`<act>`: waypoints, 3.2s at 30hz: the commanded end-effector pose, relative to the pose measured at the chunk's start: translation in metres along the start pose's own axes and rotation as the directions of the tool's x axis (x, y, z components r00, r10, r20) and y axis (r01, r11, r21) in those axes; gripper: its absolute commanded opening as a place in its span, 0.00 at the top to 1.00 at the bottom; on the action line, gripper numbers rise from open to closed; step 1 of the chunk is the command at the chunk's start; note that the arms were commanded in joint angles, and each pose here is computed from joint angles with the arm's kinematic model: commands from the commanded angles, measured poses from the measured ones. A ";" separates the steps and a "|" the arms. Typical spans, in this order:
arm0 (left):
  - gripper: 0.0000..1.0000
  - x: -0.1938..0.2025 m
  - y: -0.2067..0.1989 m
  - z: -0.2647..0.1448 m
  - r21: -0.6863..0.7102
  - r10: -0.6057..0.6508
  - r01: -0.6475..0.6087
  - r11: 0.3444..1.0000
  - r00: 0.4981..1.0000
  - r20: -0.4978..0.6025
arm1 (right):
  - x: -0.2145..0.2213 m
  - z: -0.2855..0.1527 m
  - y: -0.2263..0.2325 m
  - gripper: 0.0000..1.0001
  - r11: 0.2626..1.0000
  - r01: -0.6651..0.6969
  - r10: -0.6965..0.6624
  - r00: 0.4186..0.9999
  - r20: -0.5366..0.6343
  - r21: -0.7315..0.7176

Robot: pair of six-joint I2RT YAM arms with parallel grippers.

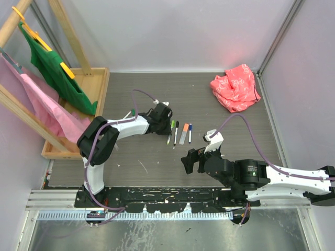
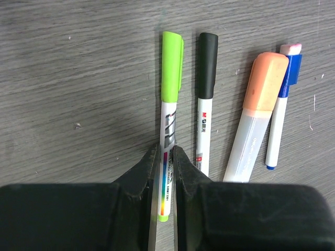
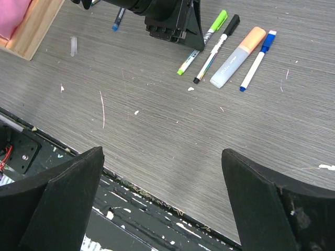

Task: Insert the pens into the pen caps
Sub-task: Place the pen at the center of the board, then pick up the pen from the center of the board.

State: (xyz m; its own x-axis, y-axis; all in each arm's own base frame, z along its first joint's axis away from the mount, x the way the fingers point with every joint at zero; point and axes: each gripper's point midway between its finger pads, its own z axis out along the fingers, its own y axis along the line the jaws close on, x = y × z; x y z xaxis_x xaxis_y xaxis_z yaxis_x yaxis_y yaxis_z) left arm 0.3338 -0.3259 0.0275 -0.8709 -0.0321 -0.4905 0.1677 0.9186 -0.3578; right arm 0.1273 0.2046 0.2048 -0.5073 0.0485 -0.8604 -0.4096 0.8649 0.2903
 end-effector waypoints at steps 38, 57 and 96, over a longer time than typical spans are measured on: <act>0.63 -0.072 0.061 -0.120 -0.156 0.030 0.004 0.988 0.977 0.213 | -0.009 0.003 0.011 0.01 0.999 -0.034 0.034 0.999 0.026 -0.018; 0.58 -0.096 0.196 -0.142 -0.356 -0.023 0.088 0.930 0.983 0.181 | -0.002 0.007 0.019 0.01 0.999 0.003 -0.004 1.000 -0.009 -0.032; 0.56 -0.084 0.255 -0.074 -0.307 -0.029 -0.023 0.951 0.986 -0.166 | 0.010 0.006 0.022 0.01 0.997 0.011 -0.015 0.999 -0.051 -0.073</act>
State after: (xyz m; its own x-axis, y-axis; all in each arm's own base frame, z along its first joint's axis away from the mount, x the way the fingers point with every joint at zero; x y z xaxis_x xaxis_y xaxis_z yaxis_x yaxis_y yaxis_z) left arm 0.4072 -0.0596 0.0334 -0.9435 -0.0061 -0.3313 0.0211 0.9967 -0.0783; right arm 0.1160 0.2208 0.1881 -0.5495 -0.0392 -0.8346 -0.4663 0.8433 0.2674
